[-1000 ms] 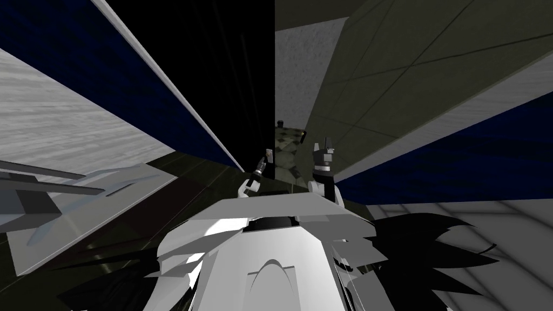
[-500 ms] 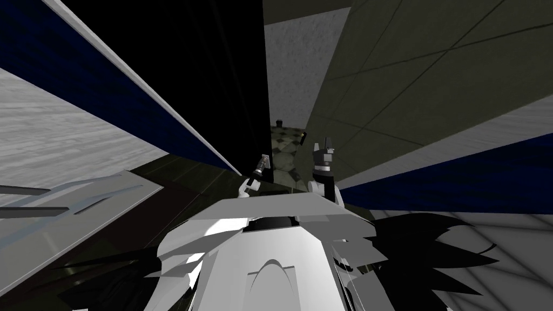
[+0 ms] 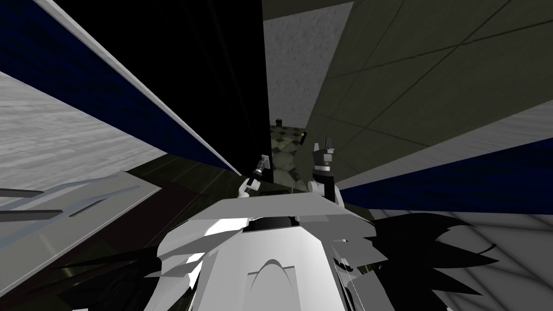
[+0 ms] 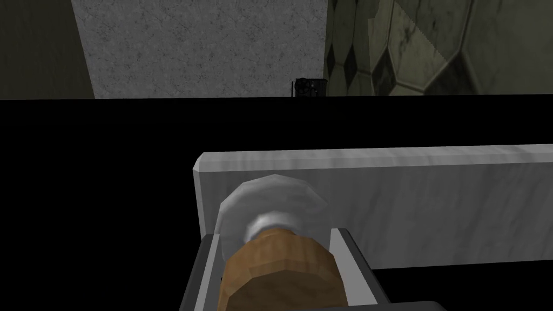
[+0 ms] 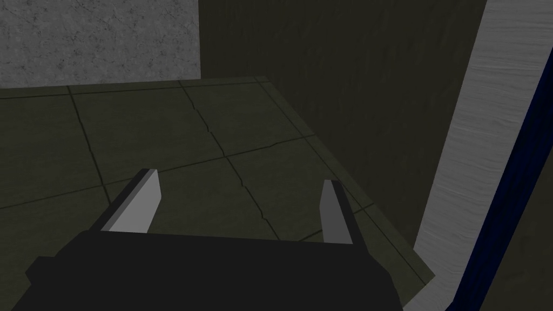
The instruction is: Push the door open
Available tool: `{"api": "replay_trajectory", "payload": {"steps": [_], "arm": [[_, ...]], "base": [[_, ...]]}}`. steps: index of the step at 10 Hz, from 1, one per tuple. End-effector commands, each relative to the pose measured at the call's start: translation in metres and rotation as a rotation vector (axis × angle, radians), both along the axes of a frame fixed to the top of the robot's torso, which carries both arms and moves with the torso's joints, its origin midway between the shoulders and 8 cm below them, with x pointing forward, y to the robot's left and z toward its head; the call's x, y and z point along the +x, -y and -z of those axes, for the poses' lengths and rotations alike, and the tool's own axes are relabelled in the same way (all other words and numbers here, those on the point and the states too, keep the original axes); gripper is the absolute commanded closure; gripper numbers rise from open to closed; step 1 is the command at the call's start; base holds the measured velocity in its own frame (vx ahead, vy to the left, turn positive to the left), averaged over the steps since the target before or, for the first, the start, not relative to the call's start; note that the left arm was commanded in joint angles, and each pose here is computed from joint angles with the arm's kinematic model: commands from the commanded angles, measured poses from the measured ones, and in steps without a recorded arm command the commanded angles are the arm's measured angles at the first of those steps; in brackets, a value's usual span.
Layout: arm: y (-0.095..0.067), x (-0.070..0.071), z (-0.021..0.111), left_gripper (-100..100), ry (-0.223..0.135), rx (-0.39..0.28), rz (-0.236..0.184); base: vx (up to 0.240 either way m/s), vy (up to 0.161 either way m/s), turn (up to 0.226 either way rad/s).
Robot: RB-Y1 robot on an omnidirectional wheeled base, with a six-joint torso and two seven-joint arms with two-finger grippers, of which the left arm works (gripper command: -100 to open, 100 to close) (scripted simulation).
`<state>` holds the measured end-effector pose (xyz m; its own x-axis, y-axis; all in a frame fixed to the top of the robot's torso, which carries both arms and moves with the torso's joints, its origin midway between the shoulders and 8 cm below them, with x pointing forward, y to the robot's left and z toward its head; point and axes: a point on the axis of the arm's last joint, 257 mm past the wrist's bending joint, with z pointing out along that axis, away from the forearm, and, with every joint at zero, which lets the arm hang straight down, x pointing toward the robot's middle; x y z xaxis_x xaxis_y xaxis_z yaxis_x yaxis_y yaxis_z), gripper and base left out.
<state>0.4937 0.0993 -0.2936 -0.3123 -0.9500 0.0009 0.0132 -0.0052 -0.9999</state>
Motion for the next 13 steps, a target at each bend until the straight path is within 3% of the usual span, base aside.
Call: {"api": "replay_trajectory", "payload": {"steps": [1,13], "arm": [[0.0,-0.002,0.002,100,-0.004,0.0,0.0],[-0.041,0.023,-0.001,100,0.01,0.036,-0.098]], "base": [[0.0,0.0,0.0],[0.126,-0.079,0.053]]}}
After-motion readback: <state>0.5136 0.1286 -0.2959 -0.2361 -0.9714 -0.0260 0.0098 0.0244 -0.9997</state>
